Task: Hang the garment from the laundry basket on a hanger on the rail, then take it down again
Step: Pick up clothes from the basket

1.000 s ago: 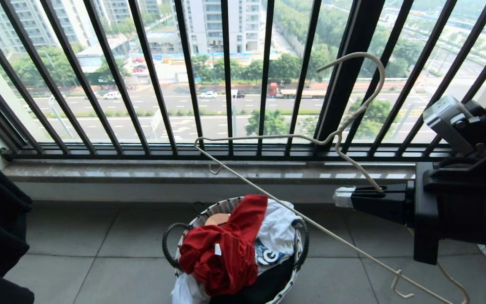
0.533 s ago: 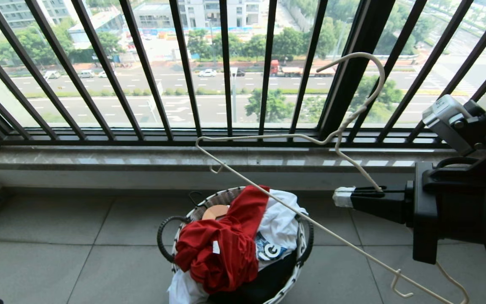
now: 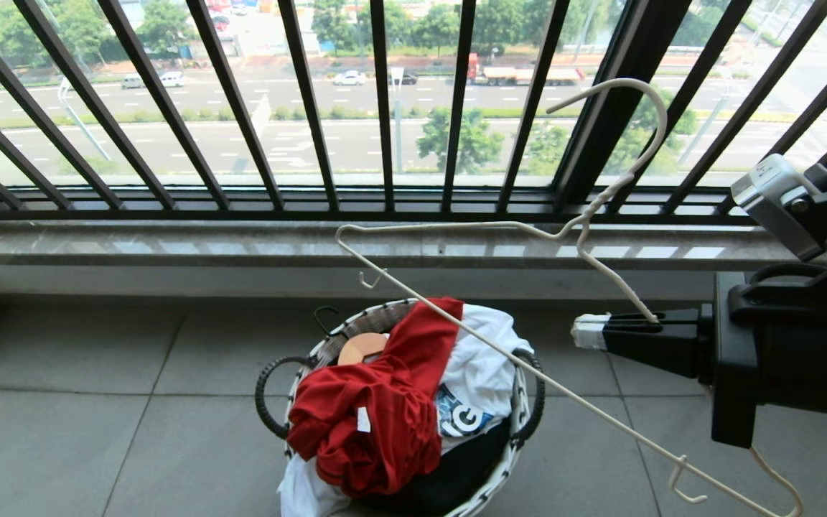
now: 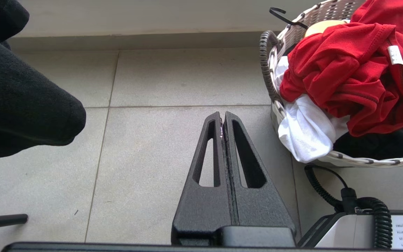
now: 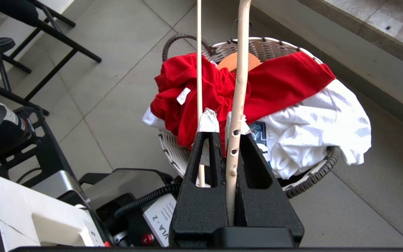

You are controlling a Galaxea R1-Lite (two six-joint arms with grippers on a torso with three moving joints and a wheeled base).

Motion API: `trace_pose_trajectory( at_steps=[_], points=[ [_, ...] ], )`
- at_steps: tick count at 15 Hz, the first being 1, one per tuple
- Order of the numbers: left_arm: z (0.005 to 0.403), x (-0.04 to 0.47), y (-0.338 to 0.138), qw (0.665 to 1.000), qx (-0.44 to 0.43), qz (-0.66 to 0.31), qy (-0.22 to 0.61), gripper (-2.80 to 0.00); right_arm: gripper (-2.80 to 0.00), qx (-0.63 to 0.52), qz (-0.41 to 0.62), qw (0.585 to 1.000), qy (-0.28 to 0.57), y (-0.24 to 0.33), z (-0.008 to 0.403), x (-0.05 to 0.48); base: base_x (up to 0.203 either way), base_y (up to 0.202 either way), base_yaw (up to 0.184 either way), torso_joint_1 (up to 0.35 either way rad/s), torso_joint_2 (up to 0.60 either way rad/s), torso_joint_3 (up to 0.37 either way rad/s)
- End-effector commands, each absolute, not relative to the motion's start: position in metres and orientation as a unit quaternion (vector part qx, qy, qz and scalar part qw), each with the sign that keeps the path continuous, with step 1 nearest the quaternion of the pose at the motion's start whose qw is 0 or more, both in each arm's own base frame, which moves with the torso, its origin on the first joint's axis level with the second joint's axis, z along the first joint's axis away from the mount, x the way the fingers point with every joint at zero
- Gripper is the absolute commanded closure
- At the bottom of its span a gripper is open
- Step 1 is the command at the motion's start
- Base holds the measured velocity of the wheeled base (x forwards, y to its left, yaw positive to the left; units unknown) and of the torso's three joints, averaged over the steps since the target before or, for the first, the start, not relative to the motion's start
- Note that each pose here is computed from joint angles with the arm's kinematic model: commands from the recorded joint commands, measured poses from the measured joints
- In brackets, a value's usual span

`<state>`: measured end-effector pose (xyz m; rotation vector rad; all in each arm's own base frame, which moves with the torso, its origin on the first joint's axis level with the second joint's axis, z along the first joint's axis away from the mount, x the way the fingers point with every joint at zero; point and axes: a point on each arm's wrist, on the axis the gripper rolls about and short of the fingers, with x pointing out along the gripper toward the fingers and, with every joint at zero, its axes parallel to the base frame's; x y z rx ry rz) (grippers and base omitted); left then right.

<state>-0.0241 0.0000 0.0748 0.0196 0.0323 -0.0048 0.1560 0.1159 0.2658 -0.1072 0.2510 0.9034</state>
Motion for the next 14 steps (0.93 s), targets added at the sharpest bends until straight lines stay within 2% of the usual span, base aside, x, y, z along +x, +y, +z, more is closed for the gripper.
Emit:
trace_pose_trajectory(
  at_steps=[1,6,14],
  points=[
    [0.0747,-0.0240,0.0000,1.000,0.010,-0.002,0.017,0.00,0.00,-0.051,0.436,0.891,0.116,0.1148,0.2674,0.1542,0.000,0.000,0.000,0.000,0.00,-0.199],
    [0.0747,-0.0240,0.0000,1.000,0.008,-0.002,0.017,0.00,0.00,-0.053,0.441,0.888,0.120,0.1168,0.2655,0.1552,0.000,0.000,0.000,0.000,0.00,-0.154],
    [0.0747,-0.0240,0.0001,1.000,0.004,-0.001,0.017,0.00,0.00,-0.064,0.441,0.885,0.134,0.1224,0.2580,0.1633,0.000,0.000,0.000,0.000,0.00,-0.007]
  ],
)
